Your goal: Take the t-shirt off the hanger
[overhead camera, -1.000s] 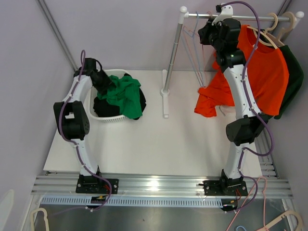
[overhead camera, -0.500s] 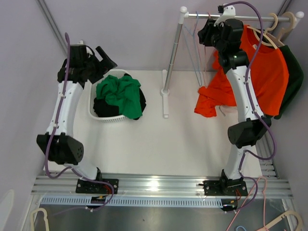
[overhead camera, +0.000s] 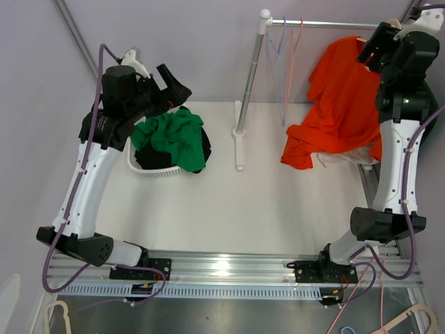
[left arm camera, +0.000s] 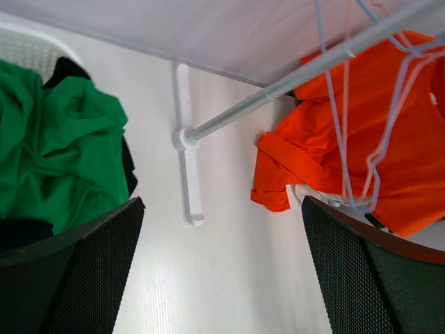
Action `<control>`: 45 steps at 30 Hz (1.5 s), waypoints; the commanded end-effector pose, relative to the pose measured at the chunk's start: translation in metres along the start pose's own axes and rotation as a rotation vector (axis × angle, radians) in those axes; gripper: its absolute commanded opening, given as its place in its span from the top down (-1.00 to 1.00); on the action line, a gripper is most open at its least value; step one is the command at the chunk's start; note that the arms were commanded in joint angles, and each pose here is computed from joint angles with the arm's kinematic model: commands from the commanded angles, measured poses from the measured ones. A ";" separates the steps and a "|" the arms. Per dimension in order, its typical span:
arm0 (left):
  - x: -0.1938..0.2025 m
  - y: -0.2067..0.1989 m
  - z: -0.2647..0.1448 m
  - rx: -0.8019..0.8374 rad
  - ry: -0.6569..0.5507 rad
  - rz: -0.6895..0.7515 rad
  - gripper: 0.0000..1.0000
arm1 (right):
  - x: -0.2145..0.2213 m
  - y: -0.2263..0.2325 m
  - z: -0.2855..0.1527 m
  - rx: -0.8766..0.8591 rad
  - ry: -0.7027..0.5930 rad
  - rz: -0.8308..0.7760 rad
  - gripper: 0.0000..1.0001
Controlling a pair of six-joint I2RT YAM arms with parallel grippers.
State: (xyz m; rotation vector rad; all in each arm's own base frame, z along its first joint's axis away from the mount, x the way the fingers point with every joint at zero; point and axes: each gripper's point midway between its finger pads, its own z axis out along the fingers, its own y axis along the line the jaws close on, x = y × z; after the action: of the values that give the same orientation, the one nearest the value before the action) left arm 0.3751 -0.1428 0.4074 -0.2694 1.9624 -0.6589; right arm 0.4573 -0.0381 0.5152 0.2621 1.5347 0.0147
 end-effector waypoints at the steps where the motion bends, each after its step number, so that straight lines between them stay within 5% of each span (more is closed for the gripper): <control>1: -0.023 -0.041 -0.028 0.106 -0.118 0.080 -0.99 | 0.015 -0.038 0.008 0.116 0.066 -0.013 -0.45; 2: -0.035 -0.054 -0.037 0.138 -0.154 0.093 -0.99 | 0.014 -0.041 0.014 0.118 0.062 -0.028 -0.66; 7: -0.049 -0.089 -0.038 0.240 -0.159 0.117 -0.99 | 0.000 -0.045 0.037 0.091 0.028 -0.049 -0.67; 11: -0.054 -0.110 -0.033 0.295 -0.175 0.161 -0.99 | -0.002 -0.040 0.057 0.052 0.020 -0.109 -0.96; 25: -0.042 -0.159 0.020 0.420 -0.225 0.214 -0.99 | 0.051 -0.096 0.111 0.194 0.081 -0.281 -0.99; 32: -0.037 -0.153 0.037 0.380 -0.212 0.242 -0.99 | 0.071 -0.111 0.124 0.189 0.125 -0.281 -0.99; 45: -0.036 -0.145 0.028 0.361 -0.228 0.258 -0.99 | 0.064 -0.066 0.111 -0.027 0.141 -0.159 0.07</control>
State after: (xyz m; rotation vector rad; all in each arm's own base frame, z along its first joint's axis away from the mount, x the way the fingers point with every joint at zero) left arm 0.4182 -0.2641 0.4757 0.1142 1.6849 -0.7687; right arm 0.5732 -0.1276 0.4066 0.1444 1.7538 -0.1600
